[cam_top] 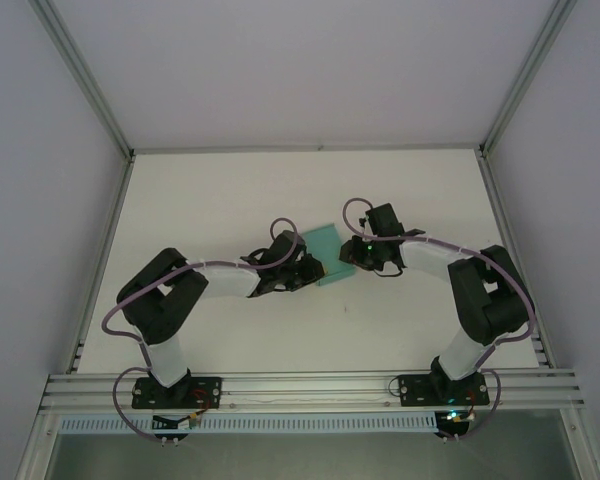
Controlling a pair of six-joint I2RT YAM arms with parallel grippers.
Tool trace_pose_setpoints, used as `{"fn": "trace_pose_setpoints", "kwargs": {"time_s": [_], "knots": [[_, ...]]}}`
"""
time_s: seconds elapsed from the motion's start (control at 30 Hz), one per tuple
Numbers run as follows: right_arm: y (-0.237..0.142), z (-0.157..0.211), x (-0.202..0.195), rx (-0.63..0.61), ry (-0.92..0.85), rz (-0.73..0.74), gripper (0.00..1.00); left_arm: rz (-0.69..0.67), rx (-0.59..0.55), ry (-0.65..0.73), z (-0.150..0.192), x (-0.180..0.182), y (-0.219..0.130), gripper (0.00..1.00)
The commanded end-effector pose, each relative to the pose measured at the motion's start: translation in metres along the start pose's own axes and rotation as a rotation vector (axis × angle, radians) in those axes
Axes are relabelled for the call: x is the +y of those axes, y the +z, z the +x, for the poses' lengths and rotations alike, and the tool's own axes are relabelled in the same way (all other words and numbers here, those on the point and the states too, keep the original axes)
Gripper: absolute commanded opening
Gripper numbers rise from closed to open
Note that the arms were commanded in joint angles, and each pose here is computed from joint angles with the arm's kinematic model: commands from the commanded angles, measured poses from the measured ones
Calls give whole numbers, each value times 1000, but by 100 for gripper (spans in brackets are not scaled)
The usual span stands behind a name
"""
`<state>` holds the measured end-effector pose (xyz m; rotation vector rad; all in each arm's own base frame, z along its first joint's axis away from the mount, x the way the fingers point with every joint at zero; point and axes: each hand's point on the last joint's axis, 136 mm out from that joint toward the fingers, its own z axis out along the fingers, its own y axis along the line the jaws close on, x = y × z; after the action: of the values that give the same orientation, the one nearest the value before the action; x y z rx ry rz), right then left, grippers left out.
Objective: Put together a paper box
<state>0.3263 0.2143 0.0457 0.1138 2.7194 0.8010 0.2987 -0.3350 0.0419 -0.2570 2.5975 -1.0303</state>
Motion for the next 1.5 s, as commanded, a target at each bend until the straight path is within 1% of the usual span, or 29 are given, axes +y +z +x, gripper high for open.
{"fn": "trace_pose_setpoints", "kwargs": {"time_s": [0.0,0.1,0.23,0.27,0.37,0.43,0.57,0.63,0.77,0.87,1.07,1.17,1.2,1.23,1.4,1.47], "knots": [[22,65,-14,225,72,9,29,-188,83,1,35,67,23,0],[21,66,-14,215,72,15,28,-257,91,5,37,76,27,0],[19,67,-16,189,73,57,28,-485,44,57,32,89,18,0],[19,68,-15,188,76,56,28,-512,30,75,31,89,17,0],[20,71,-13,182,85,55,27,-547,-5,81,29,88,14,0],[19,73,-14,179,81,80,27,-581,-22,62,27,92,11,0],[17,73,-15,167,64,110,28,-627,-11,75,30,95,11,0],[17,72,-16,159,66,118,28,-635,-10,80,31,94,11,0],[16,68,-18,145,63,134,29,-606,-8,91,31,88,11,0],[14,62,-18,136,51,156,30,-566,-8,122,29,77,5,18],[9,50,-22,106,27,221,31,-508,-49,172,17,55,-14,42],[5,43,-20,87,17,238,32,-477,-86,200,7,40,-23,50],[4,41,-19,83,13,239,32,-469,-96,206,3,36,-26,50],[3,38,-17,78,8,238,33,-458,-106,213,0,31,-29,51],[-8,20,-5,28,-22,243,41,-428,-150,235,-13,15,-43,63],[-15,10,0,0,-33,239,46,-424,-165,240,-17,12,-50,73]]}}
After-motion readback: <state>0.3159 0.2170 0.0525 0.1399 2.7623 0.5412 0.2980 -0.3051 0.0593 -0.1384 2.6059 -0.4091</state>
